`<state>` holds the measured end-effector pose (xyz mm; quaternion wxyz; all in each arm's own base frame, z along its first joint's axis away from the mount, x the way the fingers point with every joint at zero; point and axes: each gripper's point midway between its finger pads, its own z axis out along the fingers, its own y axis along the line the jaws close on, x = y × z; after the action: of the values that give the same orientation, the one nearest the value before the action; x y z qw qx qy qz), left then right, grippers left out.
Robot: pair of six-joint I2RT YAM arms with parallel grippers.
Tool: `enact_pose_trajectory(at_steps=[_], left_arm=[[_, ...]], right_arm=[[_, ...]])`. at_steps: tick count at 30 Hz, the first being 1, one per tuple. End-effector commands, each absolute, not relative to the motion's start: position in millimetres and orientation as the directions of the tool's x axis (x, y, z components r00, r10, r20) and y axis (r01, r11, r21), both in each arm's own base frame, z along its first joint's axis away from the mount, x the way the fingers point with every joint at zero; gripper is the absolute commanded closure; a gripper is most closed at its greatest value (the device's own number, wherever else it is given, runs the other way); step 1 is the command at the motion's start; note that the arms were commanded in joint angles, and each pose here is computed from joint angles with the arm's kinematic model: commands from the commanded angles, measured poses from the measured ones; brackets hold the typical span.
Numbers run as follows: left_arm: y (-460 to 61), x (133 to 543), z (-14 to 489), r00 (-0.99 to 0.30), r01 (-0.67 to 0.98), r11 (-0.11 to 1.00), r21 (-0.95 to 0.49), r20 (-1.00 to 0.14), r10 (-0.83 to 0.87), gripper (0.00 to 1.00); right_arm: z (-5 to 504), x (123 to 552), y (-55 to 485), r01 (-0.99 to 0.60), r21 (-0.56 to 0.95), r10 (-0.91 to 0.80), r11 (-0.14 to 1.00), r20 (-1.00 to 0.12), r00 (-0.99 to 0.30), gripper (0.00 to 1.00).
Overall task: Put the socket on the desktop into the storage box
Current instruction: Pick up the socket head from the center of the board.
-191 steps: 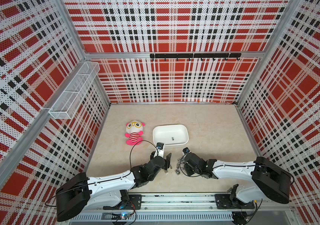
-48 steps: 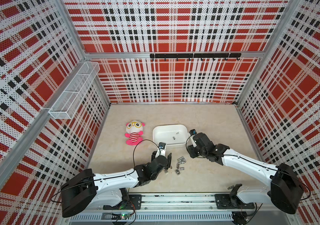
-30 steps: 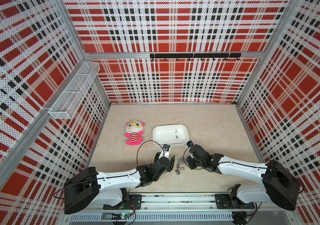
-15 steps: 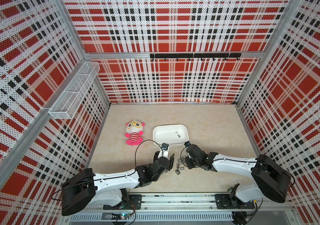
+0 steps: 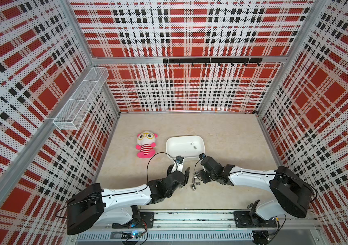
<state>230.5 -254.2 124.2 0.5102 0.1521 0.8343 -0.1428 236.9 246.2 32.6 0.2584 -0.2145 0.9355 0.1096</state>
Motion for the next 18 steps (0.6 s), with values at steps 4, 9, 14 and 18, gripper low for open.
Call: enact_pose_trajectory(at_steps=[4, 9, 14, 18], left_arm=[[-256.5, 230.3, 132.6, -0.419, 0.399, 0.913, -0.087, -0.903, 0.098, 0.33], [-255.3, 230.6, 132.9, -0.417, 0.394, 0.915, -0.085, -0.904, 0.096, 0.33], [-255.3, 230.7, 132.9, -0.417, 0.394, 0.915, -0.084, -0.904, 0.096, 0.33], [-254.9, 230.9, 132.9, -0.417, 0.391, 0.916, -0.085, -0.904, 0.095, 0.33]], right_arm=[[32.8, 238.1, 253.3, -0.468, 0.094, -0.353, 0.879, -0.531, -0.77, 0.66], [28.6, 237.2, 253.7, -0.47, 0.084, -0.364, 0.879, -0.518, -0.774, 0.67], [26.6, 236.6, 253.6, -0.47, 0.079, -0.368, 0.879, -0.513, -0.775, 0.67], [25.7, 236.5, 251.7, -0.466, 0.066, -0.371, 0.882, -0.511, -0.776, 0.67]])
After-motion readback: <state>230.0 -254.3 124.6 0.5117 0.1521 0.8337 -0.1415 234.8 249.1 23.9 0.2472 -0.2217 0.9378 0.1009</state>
